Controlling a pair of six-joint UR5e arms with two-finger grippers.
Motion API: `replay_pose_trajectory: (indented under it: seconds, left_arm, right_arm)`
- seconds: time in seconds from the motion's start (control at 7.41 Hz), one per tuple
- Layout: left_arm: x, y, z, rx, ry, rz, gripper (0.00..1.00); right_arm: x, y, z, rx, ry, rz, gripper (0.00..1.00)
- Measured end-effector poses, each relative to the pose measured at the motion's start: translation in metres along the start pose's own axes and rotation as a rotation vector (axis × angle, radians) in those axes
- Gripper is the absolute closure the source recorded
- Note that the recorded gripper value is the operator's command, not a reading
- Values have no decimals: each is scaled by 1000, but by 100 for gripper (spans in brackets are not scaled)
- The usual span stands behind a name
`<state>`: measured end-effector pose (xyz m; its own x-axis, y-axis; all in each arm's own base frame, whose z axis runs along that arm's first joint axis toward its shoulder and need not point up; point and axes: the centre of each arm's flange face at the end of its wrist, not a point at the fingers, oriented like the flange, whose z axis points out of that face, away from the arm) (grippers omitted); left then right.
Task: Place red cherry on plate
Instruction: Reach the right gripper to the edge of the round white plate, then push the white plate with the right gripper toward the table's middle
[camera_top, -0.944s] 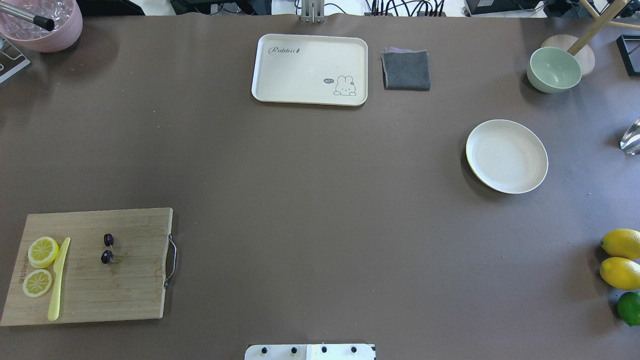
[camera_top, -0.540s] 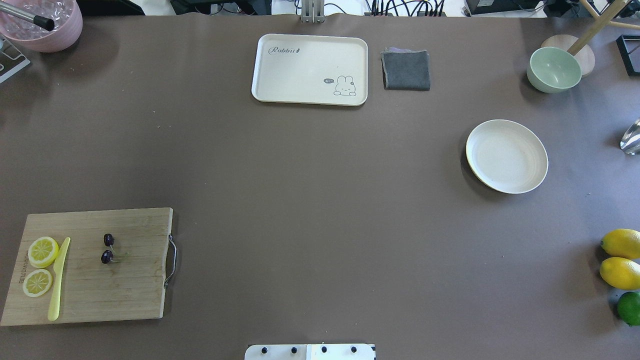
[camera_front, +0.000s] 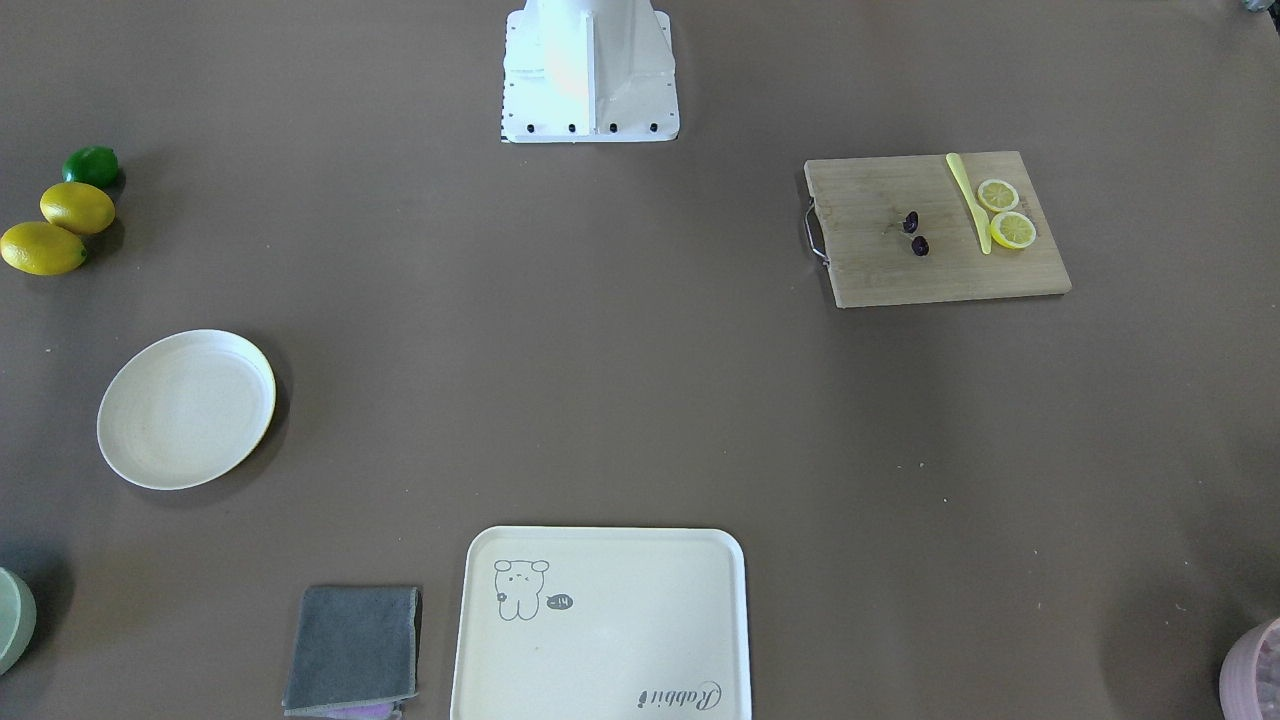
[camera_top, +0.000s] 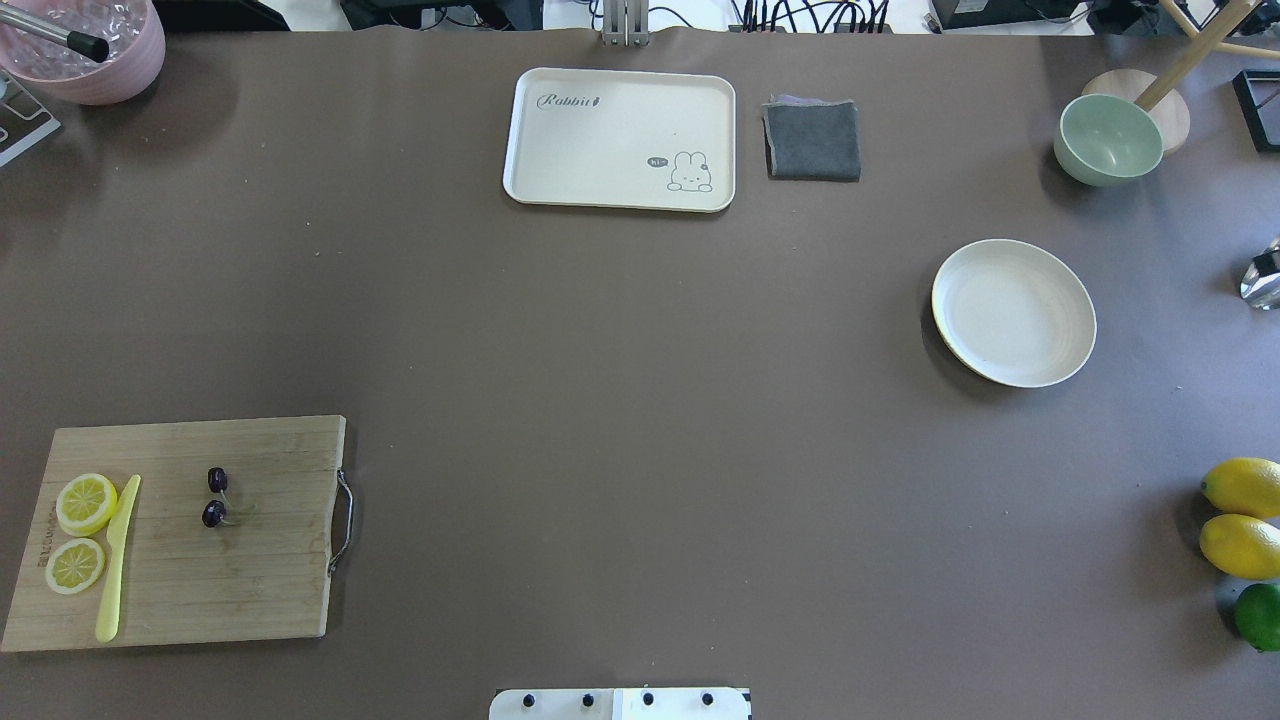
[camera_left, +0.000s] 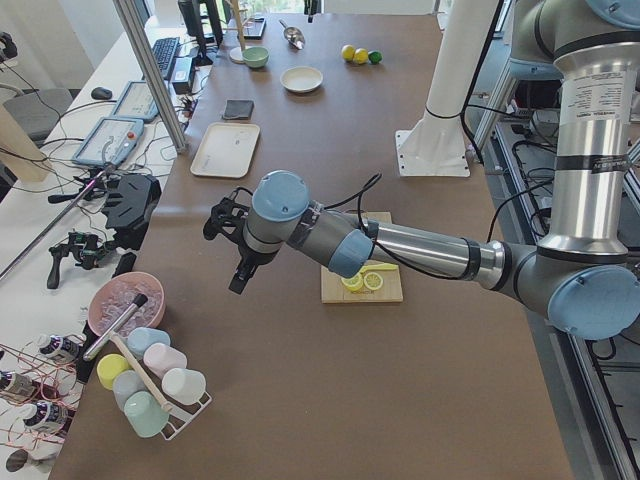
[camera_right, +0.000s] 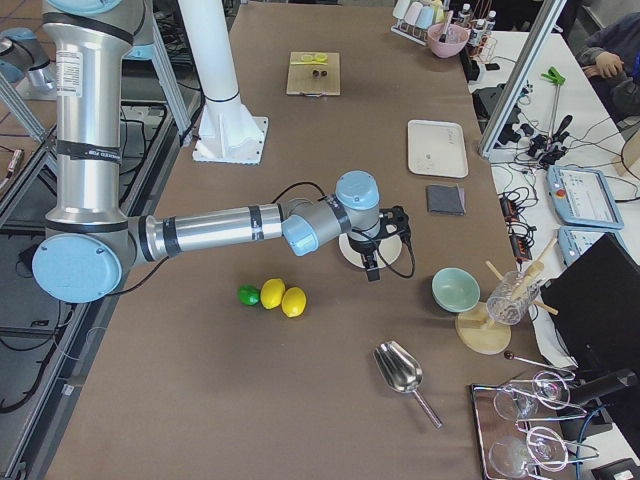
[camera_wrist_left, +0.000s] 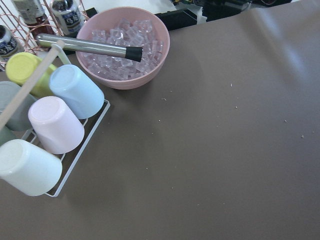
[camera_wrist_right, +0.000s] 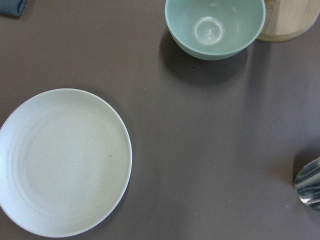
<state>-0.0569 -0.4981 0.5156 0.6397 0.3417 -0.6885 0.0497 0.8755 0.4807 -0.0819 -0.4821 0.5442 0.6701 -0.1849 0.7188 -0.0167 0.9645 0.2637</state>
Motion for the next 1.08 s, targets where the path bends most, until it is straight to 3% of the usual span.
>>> replay_pose_trajectory:
  seconds: [0.4,0.67,0.81,0.94,1.08]
  left_arm:
    - [8,-3,5,-4,10,14,2]
    - [9,-4,4,3,10,23,2]
    - [10,-5,4,6,9,25,2]
    - [10,-6,4,8,7,27,2]
    - [10,-6,3,9,6,28,2]
  right_arm:
    - [-23,5,90,43,-29,141,23]
    - [-38,15,133,68,-46,221,48]
    - [-46,20,145,72,-54,260,65]
    - [-53,25,154,76,-53,292,100]
    - [-58,26,157,81,-55,318,100]
